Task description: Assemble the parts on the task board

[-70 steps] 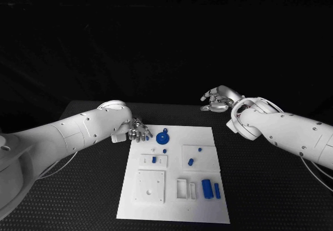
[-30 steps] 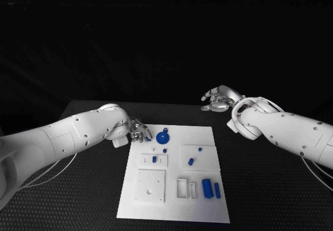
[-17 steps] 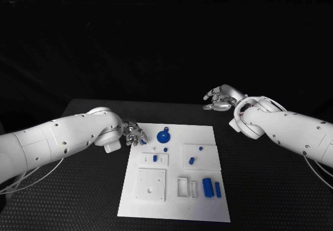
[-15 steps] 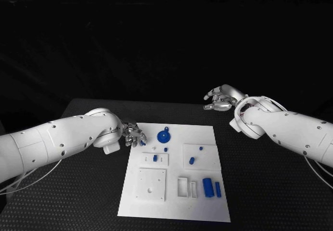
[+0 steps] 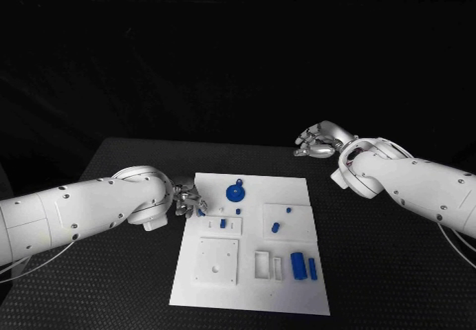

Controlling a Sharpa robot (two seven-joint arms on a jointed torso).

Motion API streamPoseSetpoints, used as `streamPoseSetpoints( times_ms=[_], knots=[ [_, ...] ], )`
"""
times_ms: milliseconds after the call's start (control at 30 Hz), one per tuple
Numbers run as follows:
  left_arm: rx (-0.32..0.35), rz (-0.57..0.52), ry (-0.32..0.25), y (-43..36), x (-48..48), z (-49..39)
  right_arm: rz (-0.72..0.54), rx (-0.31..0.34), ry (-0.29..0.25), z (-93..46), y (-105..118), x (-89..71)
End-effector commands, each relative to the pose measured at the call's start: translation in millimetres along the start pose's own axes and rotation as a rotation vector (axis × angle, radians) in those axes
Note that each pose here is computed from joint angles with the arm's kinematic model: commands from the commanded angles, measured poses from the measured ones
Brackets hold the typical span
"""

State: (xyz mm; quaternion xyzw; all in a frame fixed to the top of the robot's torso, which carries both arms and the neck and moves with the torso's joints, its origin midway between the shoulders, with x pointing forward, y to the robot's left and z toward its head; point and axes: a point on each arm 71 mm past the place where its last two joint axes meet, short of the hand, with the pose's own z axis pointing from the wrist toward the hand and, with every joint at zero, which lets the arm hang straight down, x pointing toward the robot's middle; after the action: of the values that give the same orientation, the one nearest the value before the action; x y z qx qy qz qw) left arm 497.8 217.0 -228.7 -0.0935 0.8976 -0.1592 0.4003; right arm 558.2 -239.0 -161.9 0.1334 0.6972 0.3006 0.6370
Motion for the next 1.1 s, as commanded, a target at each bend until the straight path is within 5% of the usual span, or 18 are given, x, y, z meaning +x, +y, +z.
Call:
streamPoseSetpoints(
  times_ms=[33,233,1100],
  knots=[
    [0.006,0.018,-0.041,-4.5,1.7,-1.7,0.077,-0.05,0.014,1.0,2.1,2.9],
    [0.014,0.081,-0.025,-9.6,13.5,-2.4,0.175,-0.066,0.024,0.6,0.3,6.4],
    [0.008,0.136,-0.004,-17.3,26.8,6.8,0.247,-0.063,0.001,0.9,0.5,5.3]
  ],
)
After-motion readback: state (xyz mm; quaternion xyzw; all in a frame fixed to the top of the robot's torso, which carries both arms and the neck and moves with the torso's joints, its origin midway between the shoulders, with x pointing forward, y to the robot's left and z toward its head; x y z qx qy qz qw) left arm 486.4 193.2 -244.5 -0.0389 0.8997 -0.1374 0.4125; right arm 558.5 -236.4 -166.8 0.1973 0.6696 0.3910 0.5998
